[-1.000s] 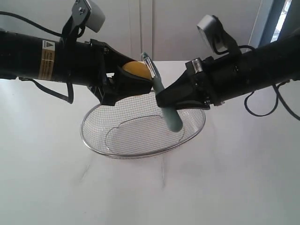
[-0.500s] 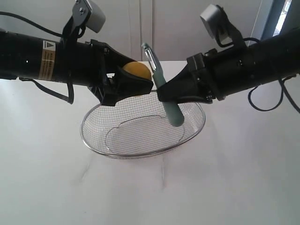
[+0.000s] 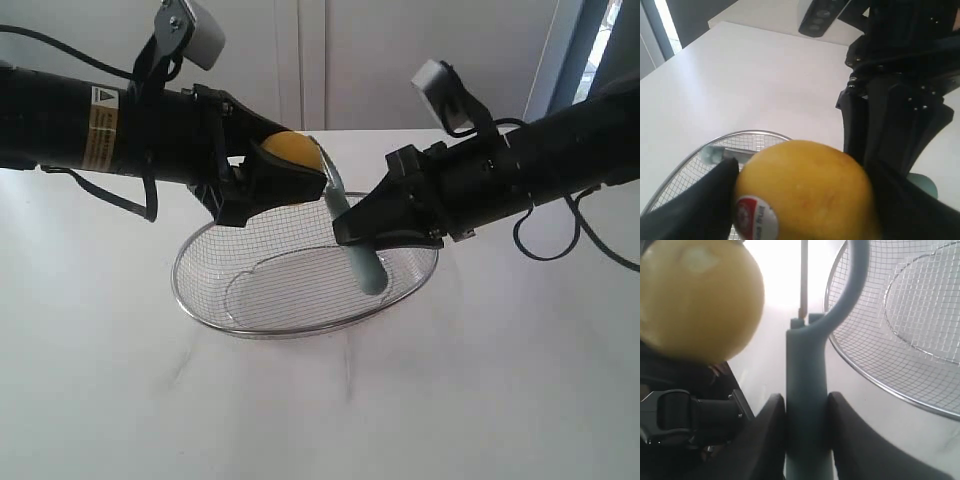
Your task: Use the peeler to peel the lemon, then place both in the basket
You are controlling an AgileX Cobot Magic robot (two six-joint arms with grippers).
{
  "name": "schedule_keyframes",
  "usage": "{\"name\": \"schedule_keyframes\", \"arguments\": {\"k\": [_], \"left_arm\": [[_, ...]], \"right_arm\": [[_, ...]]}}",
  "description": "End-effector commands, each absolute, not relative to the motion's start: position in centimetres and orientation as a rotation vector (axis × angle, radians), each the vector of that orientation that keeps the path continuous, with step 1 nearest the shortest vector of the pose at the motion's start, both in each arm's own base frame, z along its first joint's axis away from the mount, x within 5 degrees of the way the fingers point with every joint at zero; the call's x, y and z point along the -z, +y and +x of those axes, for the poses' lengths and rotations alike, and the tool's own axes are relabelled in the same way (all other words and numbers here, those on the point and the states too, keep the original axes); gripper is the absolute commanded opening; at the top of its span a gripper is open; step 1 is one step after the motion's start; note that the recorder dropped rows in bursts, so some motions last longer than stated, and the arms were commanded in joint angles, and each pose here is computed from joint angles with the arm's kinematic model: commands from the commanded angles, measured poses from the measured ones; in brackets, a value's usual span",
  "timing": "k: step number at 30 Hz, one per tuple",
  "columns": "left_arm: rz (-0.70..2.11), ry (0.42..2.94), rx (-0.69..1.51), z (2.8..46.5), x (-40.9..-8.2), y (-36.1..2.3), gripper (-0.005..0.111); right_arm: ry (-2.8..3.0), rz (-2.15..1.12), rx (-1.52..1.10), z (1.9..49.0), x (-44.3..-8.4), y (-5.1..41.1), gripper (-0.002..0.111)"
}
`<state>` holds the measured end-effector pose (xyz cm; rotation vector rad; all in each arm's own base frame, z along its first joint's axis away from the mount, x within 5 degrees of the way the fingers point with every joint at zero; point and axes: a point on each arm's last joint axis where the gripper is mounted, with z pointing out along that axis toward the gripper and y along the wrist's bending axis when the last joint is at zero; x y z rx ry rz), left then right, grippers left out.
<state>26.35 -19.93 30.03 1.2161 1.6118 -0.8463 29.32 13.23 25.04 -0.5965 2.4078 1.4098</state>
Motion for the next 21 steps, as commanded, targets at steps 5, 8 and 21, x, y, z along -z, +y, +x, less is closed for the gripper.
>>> {"name": "schedule_keyframes", "arguments": {"k": [5,8,21], "left_arm": [[1.208,1.595,0.849,26.1,-30.6,-19.7,0.0],[1.208,1.595,0.849,26.1,-30.6,-19.7,0.0],[1.208,1.595,0.849,26.1,-30.6,-19.7,0.0]], "right_arm": [[2.38,-0.599,-1.515,28.9,-25.6,13.5,0.0],[2.377,-0.596,-1.52,28.9,-25.6,13.5,0.0],[2.285,-0.653,-1.459,27.9,-28.0,13.3,0.0]]}}
